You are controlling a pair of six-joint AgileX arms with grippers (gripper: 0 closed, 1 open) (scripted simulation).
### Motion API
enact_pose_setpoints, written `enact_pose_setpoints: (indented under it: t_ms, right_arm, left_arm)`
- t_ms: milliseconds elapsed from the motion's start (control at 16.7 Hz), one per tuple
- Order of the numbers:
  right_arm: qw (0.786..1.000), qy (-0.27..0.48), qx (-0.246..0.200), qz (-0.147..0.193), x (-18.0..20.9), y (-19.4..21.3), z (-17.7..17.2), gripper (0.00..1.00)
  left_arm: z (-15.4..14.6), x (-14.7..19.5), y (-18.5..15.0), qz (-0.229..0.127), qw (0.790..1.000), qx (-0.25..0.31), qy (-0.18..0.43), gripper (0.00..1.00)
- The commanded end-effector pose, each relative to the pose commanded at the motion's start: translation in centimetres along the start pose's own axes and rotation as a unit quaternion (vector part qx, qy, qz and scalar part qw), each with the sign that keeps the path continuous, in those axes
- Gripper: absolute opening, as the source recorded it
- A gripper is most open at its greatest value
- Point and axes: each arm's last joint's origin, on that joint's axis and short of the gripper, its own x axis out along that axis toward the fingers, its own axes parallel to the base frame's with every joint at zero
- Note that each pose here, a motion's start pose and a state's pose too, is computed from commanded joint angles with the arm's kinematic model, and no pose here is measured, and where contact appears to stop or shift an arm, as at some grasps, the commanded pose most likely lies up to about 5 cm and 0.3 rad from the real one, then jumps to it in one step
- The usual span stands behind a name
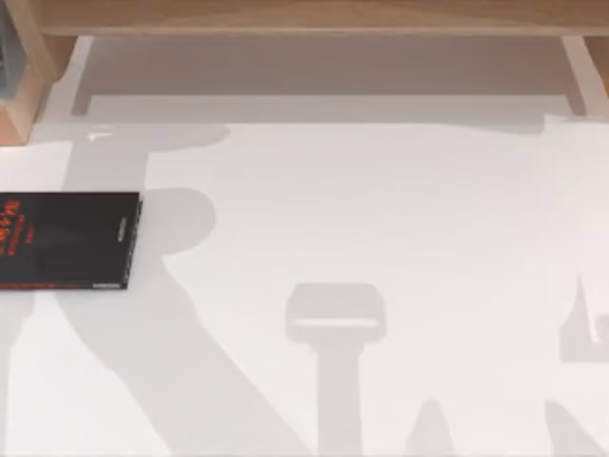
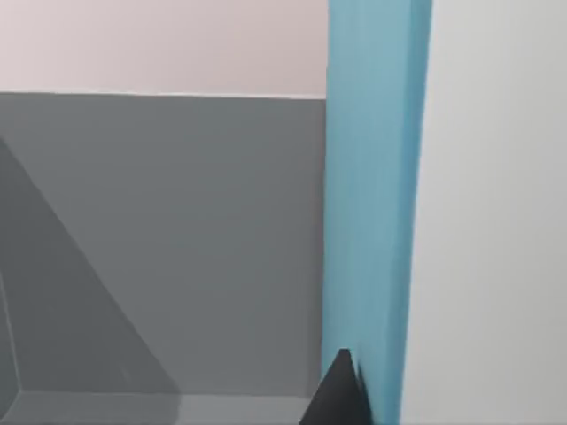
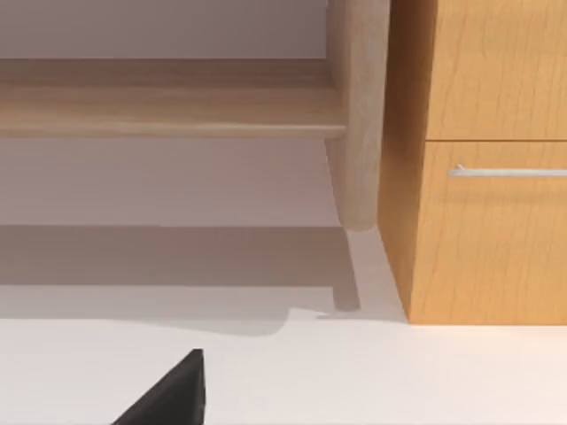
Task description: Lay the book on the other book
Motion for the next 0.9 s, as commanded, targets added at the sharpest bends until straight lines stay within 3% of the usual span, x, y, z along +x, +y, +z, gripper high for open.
enact_pose_setpoints:
  t_ms: [900]
  right_arm:
    - [1.0, 0.0, 0.0, 0.0, 0.0, 0.0, 0.0, 1.0]
  left_arm:
    - [1.1, -1.1, 0.1, 0.002, 1.0, 0.001, -0.001, 0.0]
